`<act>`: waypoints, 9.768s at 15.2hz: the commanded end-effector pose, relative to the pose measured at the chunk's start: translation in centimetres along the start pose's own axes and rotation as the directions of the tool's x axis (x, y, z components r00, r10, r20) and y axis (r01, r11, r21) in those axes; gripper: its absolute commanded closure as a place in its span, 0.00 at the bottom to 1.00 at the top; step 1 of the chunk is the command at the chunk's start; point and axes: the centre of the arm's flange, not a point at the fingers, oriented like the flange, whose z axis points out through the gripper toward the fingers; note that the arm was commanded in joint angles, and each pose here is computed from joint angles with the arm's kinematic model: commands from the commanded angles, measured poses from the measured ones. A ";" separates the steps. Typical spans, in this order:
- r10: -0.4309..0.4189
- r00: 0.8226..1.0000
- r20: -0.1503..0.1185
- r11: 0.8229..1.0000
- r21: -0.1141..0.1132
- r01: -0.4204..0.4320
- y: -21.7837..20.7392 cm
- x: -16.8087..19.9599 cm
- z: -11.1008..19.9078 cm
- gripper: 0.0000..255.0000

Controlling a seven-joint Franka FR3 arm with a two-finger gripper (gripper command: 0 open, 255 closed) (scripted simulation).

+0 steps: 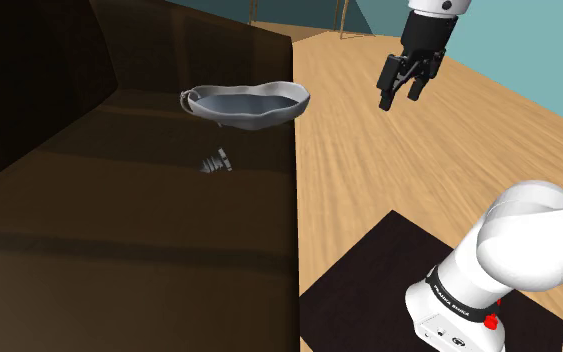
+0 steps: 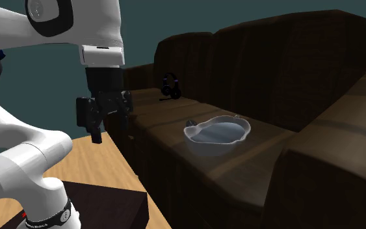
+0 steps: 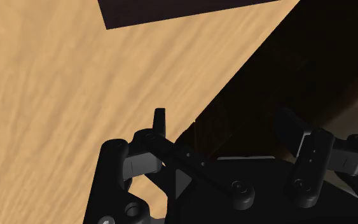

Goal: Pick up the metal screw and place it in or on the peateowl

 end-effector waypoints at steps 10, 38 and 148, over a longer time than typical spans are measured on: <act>0.052 0.997 0.049 0.997 0.052 -0.054 -10.6 3.2 2.0 0.00; 0.159 0.973 0.168 0.970 0.158 -0.185 -35.1 11.8 8.7 0.00; 0.704 0.631 0.325 0.650 0.062 -0.757 -34.2 17.9 6.8 1.00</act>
